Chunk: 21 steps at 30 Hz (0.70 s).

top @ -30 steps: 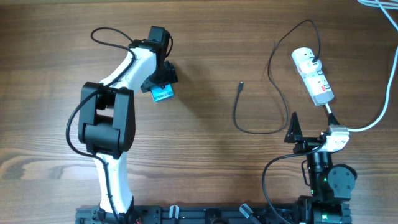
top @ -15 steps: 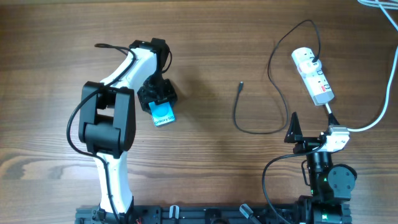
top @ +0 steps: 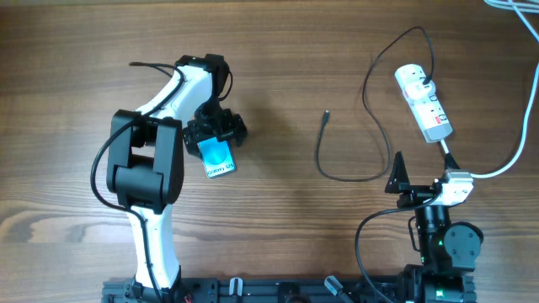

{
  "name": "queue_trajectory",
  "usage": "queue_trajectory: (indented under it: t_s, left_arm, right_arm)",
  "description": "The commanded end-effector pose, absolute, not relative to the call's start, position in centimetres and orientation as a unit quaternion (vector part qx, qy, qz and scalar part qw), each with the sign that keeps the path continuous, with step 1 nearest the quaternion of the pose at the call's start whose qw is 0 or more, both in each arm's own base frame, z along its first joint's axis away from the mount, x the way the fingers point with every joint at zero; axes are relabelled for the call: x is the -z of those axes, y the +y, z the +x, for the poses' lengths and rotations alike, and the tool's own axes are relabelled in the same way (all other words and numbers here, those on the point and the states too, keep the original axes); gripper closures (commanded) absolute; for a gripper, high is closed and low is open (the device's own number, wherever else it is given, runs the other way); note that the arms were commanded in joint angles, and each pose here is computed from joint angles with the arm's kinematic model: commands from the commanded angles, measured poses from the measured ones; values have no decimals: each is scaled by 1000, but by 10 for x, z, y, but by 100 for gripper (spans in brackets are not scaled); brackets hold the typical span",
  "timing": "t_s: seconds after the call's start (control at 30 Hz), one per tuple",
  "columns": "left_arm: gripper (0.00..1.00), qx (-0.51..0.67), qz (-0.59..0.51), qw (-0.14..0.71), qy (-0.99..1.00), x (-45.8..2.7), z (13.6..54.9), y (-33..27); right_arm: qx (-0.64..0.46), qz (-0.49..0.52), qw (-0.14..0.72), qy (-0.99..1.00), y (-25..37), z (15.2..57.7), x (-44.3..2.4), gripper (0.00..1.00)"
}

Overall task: Plug charger to phone and switch on socket
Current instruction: 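Lift the phone upright with the left gripper and hold it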

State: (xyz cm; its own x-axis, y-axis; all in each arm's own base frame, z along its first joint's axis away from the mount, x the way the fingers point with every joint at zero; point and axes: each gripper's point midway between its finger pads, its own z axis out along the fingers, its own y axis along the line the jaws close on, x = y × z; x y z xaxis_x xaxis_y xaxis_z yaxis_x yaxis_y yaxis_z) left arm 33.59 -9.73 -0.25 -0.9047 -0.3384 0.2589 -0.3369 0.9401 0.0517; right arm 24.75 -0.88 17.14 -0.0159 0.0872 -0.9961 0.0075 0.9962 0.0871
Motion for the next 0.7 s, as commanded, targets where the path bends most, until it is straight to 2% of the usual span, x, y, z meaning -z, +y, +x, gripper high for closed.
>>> queue_trajectory:
  t_s: [0.0,0.67]
  left_arm:
    - [0,21,174,123,-977,18,341,-92]
    - [0,18,171,114,-978,19,344,-95]
  right_arm:
    - [-25,44,703,709,-13,247,-173,0]
    - [-25,44,703,709,-13,247,-173,0]
